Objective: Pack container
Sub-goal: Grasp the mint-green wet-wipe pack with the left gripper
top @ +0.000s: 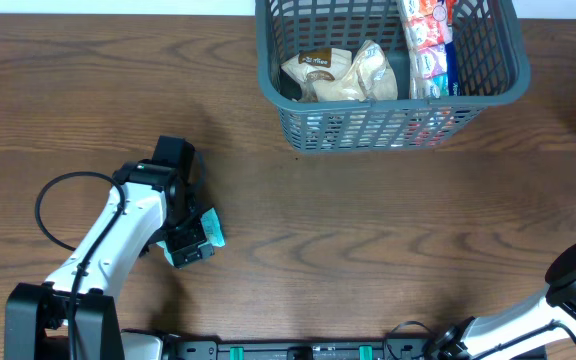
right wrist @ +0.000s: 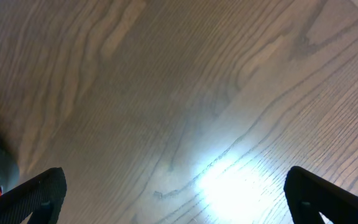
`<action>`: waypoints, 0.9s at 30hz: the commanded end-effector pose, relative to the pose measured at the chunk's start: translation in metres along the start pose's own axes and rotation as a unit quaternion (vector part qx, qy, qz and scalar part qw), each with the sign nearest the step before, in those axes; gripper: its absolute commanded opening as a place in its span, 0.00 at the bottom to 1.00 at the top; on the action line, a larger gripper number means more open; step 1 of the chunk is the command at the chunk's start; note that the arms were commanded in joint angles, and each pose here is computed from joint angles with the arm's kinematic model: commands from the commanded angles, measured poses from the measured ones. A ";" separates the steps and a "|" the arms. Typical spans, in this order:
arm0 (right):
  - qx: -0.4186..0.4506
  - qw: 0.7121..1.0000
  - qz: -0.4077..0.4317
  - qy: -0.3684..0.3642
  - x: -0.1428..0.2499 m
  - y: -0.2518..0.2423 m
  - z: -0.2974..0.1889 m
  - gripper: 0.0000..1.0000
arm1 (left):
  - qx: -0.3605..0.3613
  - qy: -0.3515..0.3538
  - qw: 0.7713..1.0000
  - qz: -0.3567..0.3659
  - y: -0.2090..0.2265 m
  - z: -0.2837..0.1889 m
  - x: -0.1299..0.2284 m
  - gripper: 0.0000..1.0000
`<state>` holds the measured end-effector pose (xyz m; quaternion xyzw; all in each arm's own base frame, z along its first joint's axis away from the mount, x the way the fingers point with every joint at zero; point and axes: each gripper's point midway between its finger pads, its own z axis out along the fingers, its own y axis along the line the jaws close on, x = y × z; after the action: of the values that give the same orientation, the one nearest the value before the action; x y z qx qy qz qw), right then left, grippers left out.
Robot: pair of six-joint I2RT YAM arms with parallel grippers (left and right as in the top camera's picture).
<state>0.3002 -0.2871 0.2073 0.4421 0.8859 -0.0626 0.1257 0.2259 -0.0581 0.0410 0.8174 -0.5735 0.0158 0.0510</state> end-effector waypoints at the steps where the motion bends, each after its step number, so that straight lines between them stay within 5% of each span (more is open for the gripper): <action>1: 0.000 1.000 0.008 0.002 0.000 -0.003 0.002 0.99 | 0.023 -0.046 0.999 -0.014 -0.008 0.001 -0.017 0.99; 27: 0.001 1.000 0.008 0.004 0.001 -0.003 0.002 0.99 | 0.039 -0.062 0.997 0.013 -0.027 0.019 -0.017 0.99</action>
<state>0.3001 -0.2870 0.2072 0.4421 0.8860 -0.0625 0.1254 0.2508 -0.0409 0.0246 0.8136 -0.5812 0.0079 -0.0137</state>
